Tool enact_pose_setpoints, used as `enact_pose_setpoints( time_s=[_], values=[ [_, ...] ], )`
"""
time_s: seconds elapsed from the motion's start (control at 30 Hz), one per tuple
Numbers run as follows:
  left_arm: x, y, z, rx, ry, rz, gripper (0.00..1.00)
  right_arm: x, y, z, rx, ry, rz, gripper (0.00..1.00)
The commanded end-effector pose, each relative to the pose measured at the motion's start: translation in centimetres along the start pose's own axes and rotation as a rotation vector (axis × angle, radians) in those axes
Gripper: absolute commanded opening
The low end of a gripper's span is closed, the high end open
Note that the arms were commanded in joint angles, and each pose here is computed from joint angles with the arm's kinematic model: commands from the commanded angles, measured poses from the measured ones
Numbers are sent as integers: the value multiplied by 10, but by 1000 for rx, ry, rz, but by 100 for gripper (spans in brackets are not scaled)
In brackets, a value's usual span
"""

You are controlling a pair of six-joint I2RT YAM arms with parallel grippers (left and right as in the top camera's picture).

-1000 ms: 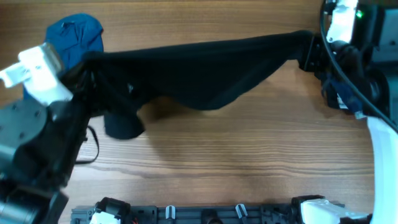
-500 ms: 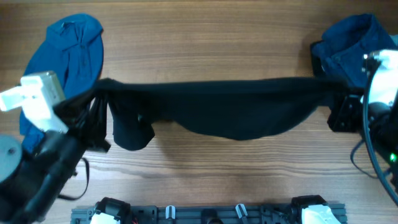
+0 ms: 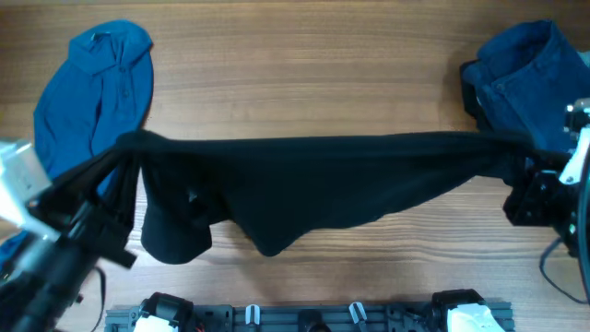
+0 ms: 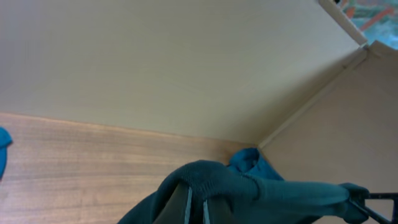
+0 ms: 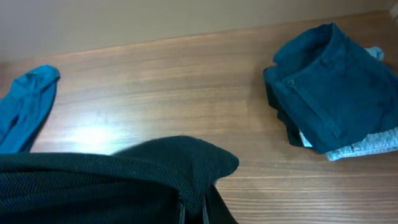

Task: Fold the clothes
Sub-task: 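Stretch the t-shirt between both grippers, pulling them apart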

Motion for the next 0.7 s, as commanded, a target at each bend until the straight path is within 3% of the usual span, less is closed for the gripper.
enact_pose_setpoints(
  time_s=[0.0, 0.27, 0.43, 0.67],
  values=[
    [-4, 11, -21, -71, 17, 10, 4, 0, 1, -15, -37, 12, 18, 4],
    [23, 1, 3, 10, 256, -32, 4, -1, 6, -1, 0, -9, 49, 4],
    [39, -9, 70, 174, 358, -27, 4, -1, 20, 43, 116, -52, 46, 4],
    [80, -40, 187, 392, 556, -6, 4, -2, 41, 141, 311, -98, 17, 4]
  ],
)
Point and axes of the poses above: each gripper's point midway between its finger pads, its own z axis out along the fingers, its own x axis along the line the jaws close on, y = z × x, the point moved 8 cm from there along -z, back along the fingers, and after that the axes turned 1 degree about -z, right-handed, at the moved point
